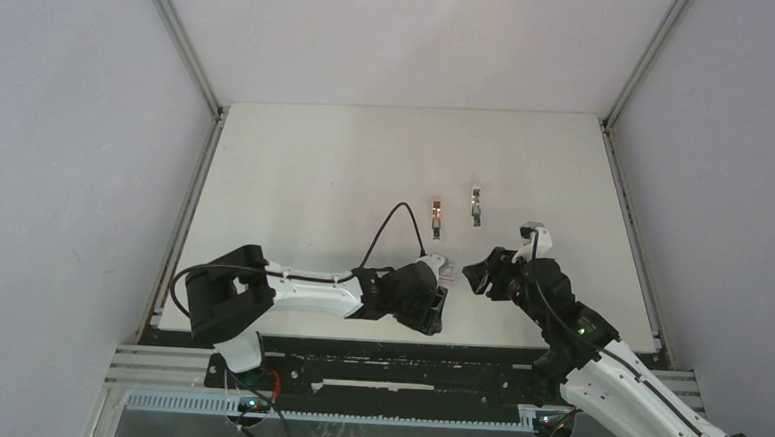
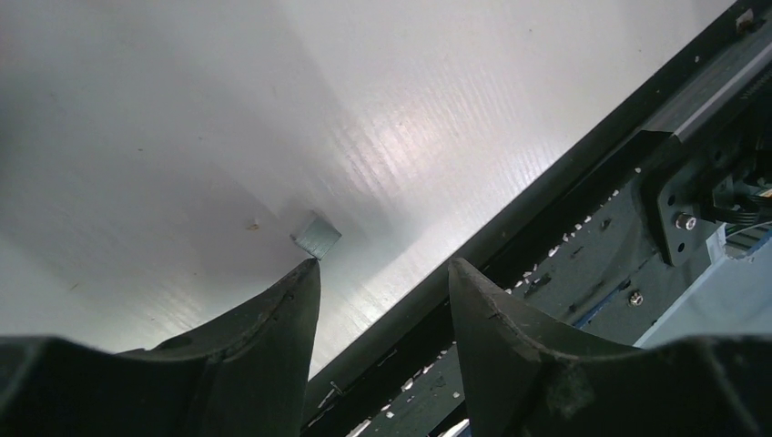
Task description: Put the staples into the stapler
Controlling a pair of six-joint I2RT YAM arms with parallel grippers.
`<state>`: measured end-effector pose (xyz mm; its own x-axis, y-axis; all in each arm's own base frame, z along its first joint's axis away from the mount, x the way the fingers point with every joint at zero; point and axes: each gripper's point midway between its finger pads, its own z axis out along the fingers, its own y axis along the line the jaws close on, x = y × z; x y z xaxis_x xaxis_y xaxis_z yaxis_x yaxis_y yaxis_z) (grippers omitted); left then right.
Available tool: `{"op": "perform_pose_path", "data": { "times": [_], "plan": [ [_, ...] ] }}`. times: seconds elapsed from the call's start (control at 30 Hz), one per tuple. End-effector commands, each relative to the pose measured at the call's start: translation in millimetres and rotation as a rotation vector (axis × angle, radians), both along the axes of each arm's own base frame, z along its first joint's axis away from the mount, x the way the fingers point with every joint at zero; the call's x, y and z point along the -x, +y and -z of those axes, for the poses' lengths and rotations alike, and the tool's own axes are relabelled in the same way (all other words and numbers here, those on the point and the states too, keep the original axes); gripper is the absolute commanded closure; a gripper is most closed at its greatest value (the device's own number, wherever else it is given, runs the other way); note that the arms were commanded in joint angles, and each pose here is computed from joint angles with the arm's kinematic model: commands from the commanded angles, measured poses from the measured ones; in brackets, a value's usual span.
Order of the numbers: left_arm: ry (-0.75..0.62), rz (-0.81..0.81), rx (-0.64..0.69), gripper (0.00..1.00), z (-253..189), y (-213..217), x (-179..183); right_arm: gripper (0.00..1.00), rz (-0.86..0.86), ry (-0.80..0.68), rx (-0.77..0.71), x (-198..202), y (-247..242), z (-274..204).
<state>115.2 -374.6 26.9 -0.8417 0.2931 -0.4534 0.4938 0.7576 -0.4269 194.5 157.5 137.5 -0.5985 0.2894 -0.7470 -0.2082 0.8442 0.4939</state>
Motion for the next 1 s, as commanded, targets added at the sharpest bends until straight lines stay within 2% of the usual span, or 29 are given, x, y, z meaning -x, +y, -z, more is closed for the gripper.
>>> {"op": "perform_pose_path", "data": {
  "times": [0.0,0.23,0.37,0.47,0.6,0.73,0.97],
  "plan": [
    [0.040,0.035,-0.008,0.41,2.9,-8.3,13.4,0.48,0.012,-0.042,-0.037,-6.5,3.6,-14.7],
    [-0.006,0.025,0.013,0.42,-0.8,-14.9,6.1,0.48,0.038,-0.038,-0.029,-7.8,-0.6,-12.7],
    [-0.114,-0.005,0.080,0.39,-28.5,-12.9,-8.6,0.45,0.034,-0.055,0.003,-8.7,-4.5,-12.0],
    [-0.227,-0.029,0.127,0.34,-56.5,-1.7,-22.2,0.42,0.044,-0.044,0.024,-7.3,-9.4,-7.9],
    [-0.362,-0.054,0.159,0.27,-86.1,28.4,-41.2,0.42,0.000,-0.020,0.036,-0.3,-7.2,-2.8],
    [-0.435,-0.106,0.166,0.26,-94.6,68.4,-69.5,0.42,-0.083,0.029,0.067,9.5,2.1,9.4],
    [-0.553,-0.365,0.336,0.25,-103.3,152.8,-125.3,0.42,-0.233,0.133,0.201,29.7,32.6,40.9]
  ]
}}
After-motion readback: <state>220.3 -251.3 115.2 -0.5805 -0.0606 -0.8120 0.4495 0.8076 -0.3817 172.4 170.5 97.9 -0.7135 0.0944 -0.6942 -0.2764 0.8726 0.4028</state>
